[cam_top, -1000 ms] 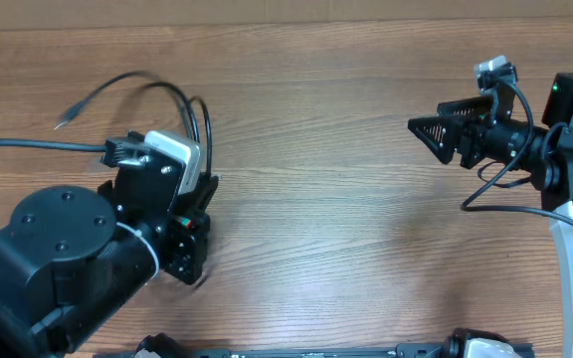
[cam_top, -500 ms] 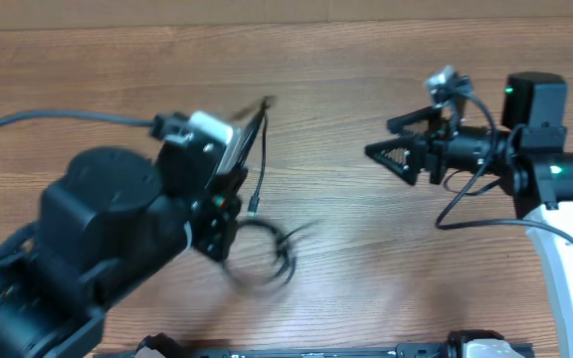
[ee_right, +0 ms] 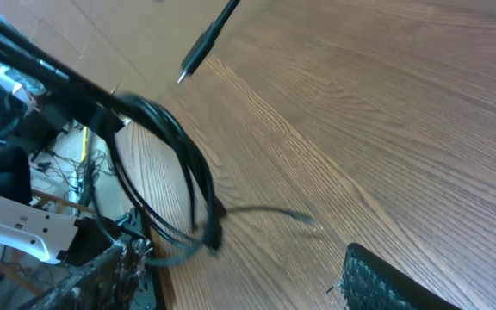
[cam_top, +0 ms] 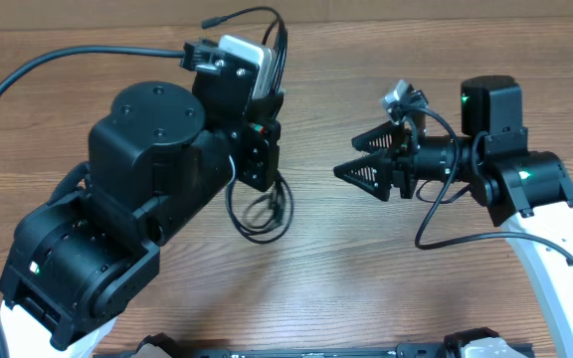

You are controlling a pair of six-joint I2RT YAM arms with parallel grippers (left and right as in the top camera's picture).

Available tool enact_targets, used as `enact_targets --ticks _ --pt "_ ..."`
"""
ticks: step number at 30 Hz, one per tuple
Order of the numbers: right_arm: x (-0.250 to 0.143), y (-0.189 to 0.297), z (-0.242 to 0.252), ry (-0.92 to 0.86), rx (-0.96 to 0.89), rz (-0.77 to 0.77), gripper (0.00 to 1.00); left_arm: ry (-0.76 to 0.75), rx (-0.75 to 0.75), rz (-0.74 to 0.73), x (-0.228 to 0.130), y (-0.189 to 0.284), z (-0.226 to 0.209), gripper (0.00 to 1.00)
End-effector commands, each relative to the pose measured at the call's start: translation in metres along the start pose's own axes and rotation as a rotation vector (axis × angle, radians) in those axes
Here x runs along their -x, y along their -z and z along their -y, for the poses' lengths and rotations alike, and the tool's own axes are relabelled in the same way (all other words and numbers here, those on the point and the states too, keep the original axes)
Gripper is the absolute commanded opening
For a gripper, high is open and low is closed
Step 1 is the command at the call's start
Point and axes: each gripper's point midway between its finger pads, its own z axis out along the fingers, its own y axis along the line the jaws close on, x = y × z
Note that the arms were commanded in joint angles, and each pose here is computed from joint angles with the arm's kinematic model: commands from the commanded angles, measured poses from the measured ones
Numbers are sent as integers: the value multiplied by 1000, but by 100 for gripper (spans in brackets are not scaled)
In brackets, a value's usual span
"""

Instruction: Untangle cables

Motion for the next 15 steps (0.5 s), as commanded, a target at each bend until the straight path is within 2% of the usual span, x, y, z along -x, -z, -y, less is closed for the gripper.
enact_targets --ticks 1,7,11,13,15 --pt "3 -4 -5 28 0 -7 73 34 -17 50 14 4 2 5" --pt "2 -17 -15 61 32 -23 72 90 -15 79 22 1 2 5" --pt "2 -27 -16 76 53 -31 71 181 26 147 37 1 -6 6" --pt "0 -32 -16 72 64 -44 69 211 21 180 45 2 -6 5" --pt "-3 -39 -14 63 75 -59 61 243 28 204 50 1 -8 6"
